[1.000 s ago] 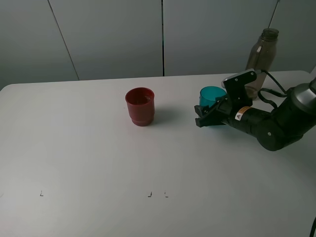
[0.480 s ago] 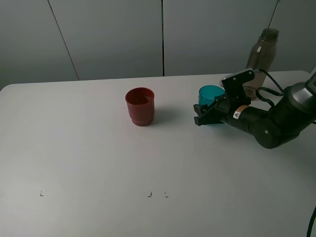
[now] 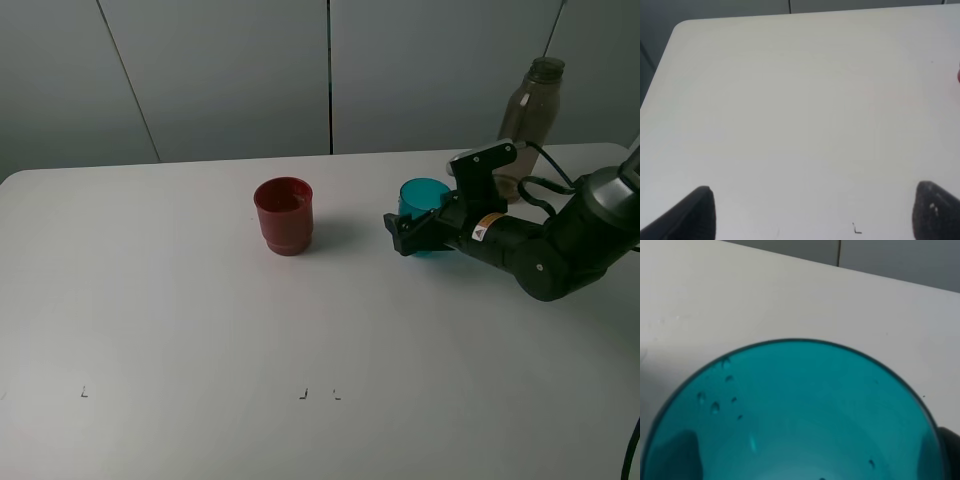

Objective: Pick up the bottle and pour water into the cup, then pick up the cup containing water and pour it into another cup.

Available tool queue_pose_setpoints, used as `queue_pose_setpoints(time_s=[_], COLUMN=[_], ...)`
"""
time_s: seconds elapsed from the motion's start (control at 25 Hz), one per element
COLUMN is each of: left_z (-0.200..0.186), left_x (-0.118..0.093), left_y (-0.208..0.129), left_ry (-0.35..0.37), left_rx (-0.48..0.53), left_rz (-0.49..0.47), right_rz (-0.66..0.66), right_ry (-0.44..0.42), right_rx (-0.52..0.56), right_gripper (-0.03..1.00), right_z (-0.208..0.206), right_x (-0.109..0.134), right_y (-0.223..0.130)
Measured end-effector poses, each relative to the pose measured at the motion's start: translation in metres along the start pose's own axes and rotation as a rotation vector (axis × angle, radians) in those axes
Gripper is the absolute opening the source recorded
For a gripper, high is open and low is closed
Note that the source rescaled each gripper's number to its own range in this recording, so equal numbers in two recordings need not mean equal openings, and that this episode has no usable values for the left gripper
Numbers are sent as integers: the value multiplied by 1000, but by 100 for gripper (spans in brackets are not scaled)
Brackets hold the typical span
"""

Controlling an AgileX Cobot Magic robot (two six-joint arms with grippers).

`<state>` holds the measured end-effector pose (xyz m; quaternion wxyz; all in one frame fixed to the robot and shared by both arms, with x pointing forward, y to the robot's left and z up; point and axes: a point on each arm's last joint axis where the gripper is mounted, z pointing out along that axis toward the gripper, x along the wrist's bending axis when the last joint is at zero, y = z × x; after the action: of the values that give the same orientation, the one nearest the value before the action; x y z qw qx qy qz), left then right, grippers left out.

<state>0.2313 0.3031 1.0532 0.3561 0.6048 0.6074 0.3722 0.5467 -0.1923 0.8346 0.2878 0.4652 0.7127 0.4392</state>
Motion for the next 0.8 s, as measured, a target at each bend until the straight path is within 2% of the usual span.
queue_pose_setpoints(time_s=[0.32, 0.56, 0.8], left_z=[0, 0, 0], left_x=[0, 0, 0], left_y=[0, 0, 0], left_ry=[0, 0, 0], left_rx=[0, 0, 0], left_rz=[0, 7, 7], right_rz=[20, 14, 42], right_ry=[0, 23, -20], right_rx=[22, 184, 325], right_gripper=[99, 100, 100], right_z=[-5, -20, -50], right_x=[0, 3, 0], right_y=[-2, 7, 33])
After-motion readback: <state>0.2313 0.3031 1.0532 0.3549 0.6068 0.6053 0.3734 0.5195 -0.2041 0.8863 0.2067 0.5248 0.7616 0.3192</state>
